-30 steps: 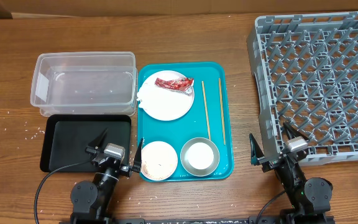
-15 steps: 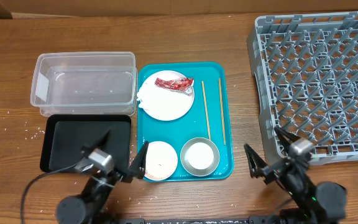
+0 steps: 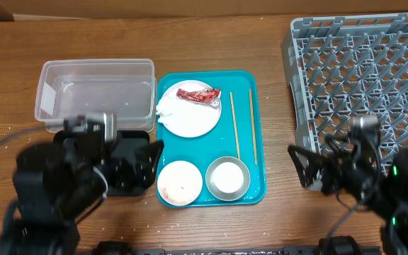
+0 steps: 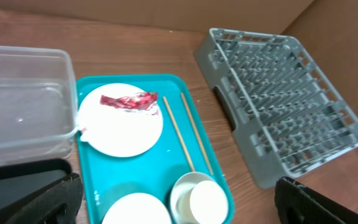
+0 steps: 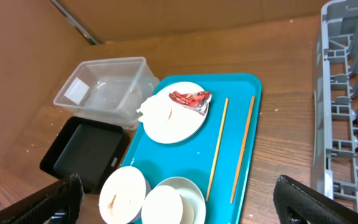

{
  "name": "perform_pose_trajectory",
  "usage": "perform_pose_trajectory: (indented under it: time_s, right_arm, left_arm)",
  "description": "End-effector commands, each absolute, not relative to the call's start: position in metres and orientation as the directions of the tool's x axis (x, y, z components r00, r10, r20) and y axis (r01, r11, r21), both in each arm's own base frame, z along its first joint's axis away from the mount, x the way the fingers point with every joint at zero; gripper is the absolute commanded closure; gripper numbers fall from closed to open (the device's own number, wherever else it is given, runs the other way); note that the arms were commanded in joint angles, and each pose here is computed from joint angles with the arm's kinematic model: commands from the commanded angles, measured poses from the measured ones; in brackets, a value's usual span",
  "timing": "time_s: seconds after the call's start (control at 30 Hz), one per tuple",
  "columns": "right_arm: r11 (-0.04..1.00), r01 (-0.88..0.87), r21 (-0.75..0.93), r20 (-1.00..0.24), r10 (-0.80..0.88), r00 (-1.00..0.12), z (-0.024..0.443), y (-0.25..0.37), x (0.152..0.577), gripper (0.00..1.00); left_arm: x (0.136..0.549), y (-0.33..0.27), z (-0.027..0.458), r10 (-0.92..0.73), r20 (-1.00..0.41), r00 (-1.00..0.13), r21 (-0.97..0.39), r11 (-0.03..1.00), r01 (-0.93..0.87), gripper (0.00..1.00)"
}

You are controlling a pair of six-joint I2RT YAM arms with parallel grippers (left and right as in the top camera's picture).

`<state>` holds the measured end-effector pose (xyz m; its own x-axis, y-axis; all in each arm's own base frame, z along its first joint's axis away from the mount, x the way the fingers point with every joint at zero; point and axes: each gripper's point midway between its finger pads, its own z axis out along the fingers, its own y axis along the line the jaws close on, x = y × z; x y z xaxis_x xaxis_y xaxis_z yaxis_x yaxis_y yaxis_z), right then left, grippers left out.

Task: Sort waste into correct bins and load items into the dishwasher
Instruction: 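Grasp the white cup with the left gripper and lift it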

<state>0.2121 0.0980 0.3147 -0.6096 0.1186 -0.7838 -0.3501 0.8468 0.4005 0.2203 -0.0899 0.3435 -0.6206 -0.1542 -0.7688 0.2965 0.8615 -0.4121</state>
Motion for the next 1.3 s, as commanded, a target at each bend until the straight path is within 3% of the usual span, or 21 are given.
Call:
perform_pose_trajectory:
  time_s: [0.0,0.13,0.33,0.57,0.77,0.87,1.0,1.17,1.27]
  right_arm:
    - [0.82,-0.356,0.448,-0.736,0.112,-0.668,0.312,0.106,0.216,0.0]
    - [0.823,-0.321,0.469,-0.681,0.105,-0.725,0.297,0.107,0.219,0.0]
    - [0.817,-0.267,0.511,-0.643,0.157,-0.75,0.293,0.107,0.227,0.0]
    - [0.814,-0.24,0.529,-0.615,0.173,-0.77,0.289,0.107,0.227,0.0]
    - [0.816,-0.225,0.533,-0.594,0.171,-0.786,0.284,0.107,0.223,0.0]
    - [0.816,-0.222,0.534,-0.589,0.171,-0.79,0.283,0.107,0.222,0.0]
    - [0.816,-0.222,0.533,-0.59,0.17,-0.79,0.283,0.107,0.222,0.0]
    - [0.816,-0.223,0.533,-0.59,0.17,-0.789,0.284,0.107,0.222,0.0]
    - [0.816,-0.225,0.532,-0.594,0.17,-0.787,0.284,0.107,0.223,0.0]
  left_arm:
    - [0.219,-0.114,0.353,-0.175,-0.696,-0.696,-0.542,0.764,0.35,0.0]
    - [0.224,-0.121,0.325,-0.145,-0.586,-0.797,-0.58,0.762,0.288,0.02]
    - [0.222,-0.147,0.232,0.042,-0.31,-0.95,-0.414,0.893,0.175,0.26]
    - [0.227,-0.199,0.154,0.228,-0.22,-0.949,-0.125,0.958,0.259,0.27]
    - [0.225,-0.221,0.096,0.27,-0.079,-0.96,-0.052,0.96,0.274,0.49]
    - [0.225,-0.226,0.078,0.273,-0.031,-0.962,-0.052,0.96,0.274,0.56]
    - [0.221,-0.233,0.069,0.273,0.008,-0.962,-0.085,0.959,0.272,0.93]
    - [0.218,-0.24,0.084,0.295,0.023,-0.955,-0.19,0.939,0.286,0.96]
    - [0.226,-0.236,0.126,0.29,-0.023,-0.957,-0.33,0.901,0.281,0.96]
